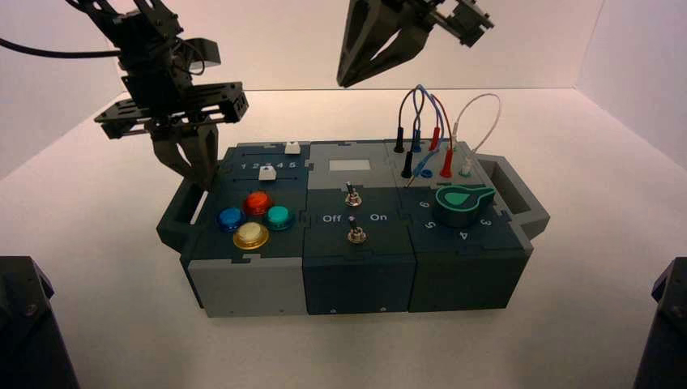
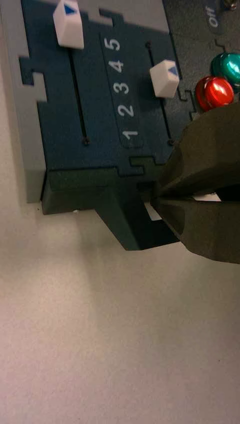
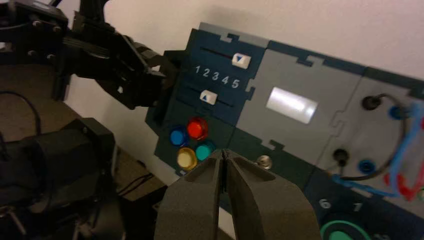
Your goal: Flip the top switch on with the right gripper.
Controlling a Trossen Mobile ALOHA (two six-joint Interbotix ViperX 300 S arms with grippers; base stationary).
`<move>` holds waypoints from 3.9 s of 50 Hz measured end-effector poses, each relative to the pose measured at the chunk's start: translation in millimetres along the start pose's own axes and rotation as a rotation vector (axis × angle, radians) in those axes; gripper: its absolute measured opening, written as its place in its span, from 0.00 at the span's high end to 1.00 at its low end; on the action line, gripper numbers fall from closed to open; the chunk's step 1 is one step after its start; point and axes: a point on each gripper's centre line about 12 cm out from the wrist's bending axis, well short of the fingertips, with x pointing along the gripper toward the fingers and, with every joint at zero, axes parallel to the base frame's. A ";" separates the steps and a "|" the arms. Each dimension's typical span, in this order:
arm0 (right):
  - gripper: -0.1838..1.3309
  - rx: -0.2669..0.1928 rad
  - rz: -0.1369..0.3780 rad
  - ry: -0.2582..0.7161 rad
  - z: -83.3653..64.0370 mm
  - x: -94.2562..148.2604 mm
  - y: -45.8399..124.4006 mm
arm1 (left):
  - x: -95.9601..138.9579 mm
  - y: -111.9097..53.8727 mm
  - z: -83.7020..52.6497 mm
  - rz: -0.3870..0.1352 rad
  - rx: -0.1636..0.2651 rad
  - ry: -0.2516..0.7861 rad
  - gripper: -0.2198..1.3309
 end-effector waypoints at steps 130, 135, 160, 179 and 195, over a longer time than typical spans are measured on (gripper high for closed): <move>0.97 0.204 -0.150 0.147 -21.3 71.2 -41.6 | 15.9 -0.7 13.5 0.015 0.008 0.009 0.96; 0.97 0.200 -0.144 0.143 -18.8 70.4 -39.0 | 16.1 -0.4 12.8 0.016 0.009 0.012 0.96; 0.97 0.189 -0.115 0.189 -24.6 75.4 -18.0 | 15.9 -1.0 13.3 0.015 0.008 0.010 0.96; 0.97 0.187 -0.132 0.225 -35.1 84.7 -17.8 | 16.3 -0.8 13.0 0.016 0.010 0.012 0.96; 0.97 0.187 -0.150 0.226 -38.5 84.9 -25.5 | 16.1 -1.1 13.6 0.016 0.011 0.011 0.96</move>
